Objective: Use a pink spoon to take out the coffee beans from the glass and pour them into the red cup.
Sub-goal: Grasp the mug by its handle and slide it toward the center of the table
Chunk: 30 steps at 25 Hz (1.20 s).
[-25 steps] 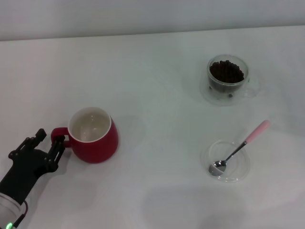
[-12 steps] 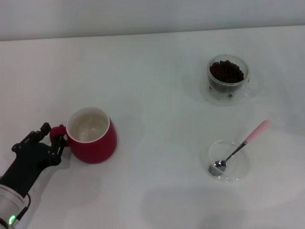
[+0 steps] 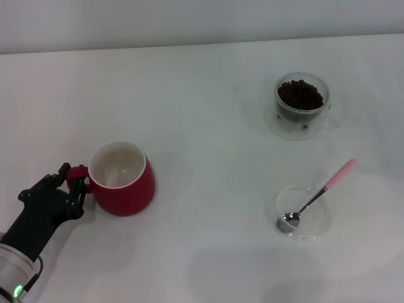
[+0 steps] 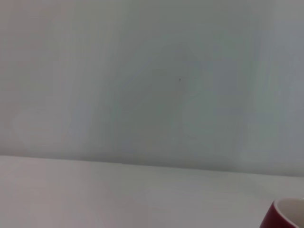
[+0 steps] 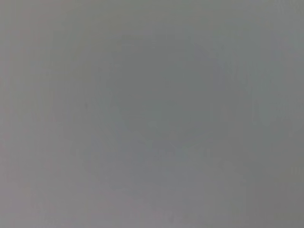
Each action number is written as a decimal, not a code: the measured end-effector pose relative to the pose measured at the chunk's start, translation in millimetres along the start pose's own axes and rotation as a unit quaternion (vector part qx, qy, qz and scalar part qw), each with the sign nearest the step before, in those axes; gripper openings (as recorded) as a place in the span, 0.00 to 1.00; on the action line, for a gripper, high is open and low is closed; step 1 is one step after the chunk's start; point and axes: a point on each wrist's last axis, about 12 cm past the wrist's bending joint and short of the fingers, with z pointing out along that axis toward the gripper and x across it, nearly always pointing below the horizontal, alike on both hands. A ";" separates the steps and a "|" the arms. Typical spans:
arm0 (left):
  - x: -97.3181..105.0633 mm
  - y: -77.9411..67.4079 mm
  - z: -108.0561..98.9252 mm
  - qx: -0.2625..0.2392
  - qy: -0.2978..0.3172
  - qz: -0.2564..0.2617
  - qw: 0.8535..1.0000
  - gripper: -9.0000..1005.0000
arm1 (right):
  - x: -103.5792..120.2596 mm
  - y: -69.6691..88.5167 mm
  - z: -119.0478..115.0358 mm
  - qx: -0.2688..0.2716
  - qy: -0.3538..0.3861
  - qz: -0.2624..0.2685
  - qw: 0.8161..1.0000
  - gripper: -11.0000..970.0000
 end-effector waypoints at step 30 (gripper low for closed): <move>-13.7 -17.1 42.5 0.081 0.029 0.050 0.995 0.20 | 2.5 3.8 -1.6 -0.006 0.004 0.004 1.000 0.90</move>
